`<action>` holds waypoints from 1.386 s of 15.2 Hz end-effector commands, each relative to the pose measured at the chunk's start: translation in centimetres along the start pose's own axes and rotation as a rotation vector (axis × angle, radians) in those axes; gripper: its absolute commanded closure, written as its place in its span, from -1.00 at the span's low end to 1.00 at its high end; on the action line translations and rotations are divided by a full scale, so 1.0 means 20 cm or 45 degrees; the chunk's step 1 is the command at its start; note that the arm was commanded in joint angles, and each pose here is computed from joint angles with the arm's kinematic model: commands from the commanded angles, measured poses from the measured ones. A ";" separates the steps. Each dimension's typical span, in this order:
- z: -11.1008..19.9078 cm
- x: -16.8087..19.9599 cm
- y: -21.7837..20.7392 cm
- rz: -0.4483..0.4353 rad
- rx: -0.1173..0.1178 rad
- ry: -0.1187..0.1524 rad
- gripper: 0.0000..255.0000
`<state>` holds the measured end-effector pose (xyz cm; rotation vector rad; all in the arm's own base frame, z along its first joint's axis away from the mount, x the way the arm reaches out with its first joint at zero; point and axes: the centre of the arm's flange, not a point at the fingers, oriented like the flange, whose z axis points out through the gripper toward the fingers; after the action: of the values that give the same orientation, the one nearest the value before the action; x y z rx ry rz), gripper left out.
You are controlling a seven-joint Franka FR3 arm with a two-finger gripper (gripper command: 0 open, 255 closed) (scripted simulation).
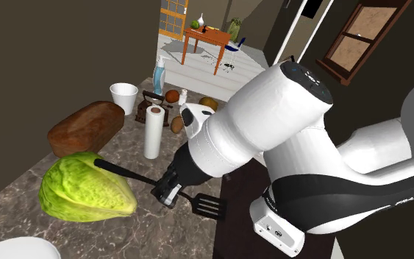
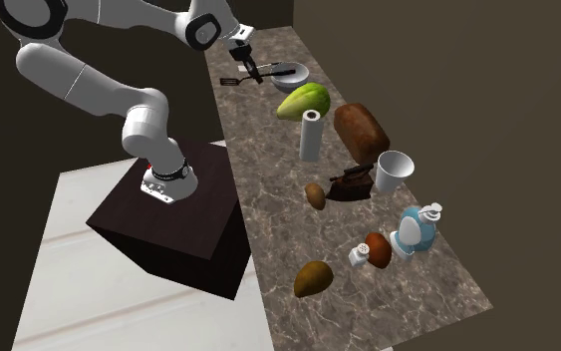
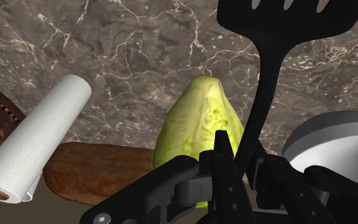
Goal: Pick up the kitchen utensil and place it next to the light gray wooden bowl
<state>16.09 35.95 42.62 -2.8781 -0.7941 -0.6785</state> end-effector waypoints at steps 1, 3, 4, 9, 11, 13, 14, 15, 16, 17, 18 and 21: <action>0.05 -0.03 -0.01 0.000 0.000 0.001 1.00; 0.09 -0.05 -0.01 0.000 0.000 0.001 1.00; 0.12 -0.06 -0.01 0.000 0.000 0.001 1.00; 0.24 -0.12 -0.02 0.000 0.000 0.001 1.00; 0.28 -0.14 -0.02 0.000 0.000 0.001 1.00; 0.33 -0.17 -0.02 0.000 0.000 0.001 1.00; 0.36 -0.18 -0.02 0.000 0.000 0.001 1.00; 0.38 -0.19 -0.02 0.000 0.000 0.001 1.00; 0.40 -0.20 -0.02 0.000 0.000 0.001 1.00; 0.43 -0.21 -0.02 0.000 0.000 0.001 1.00; 0.45 -0.22 -0.03 0.000 0.000 0.001 1.00; 0.45 -0.22 -0.03 0.000 0.000 0.001 1.00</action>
<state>15.95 35.99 32.62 -2.8779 -0.7941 -0.6788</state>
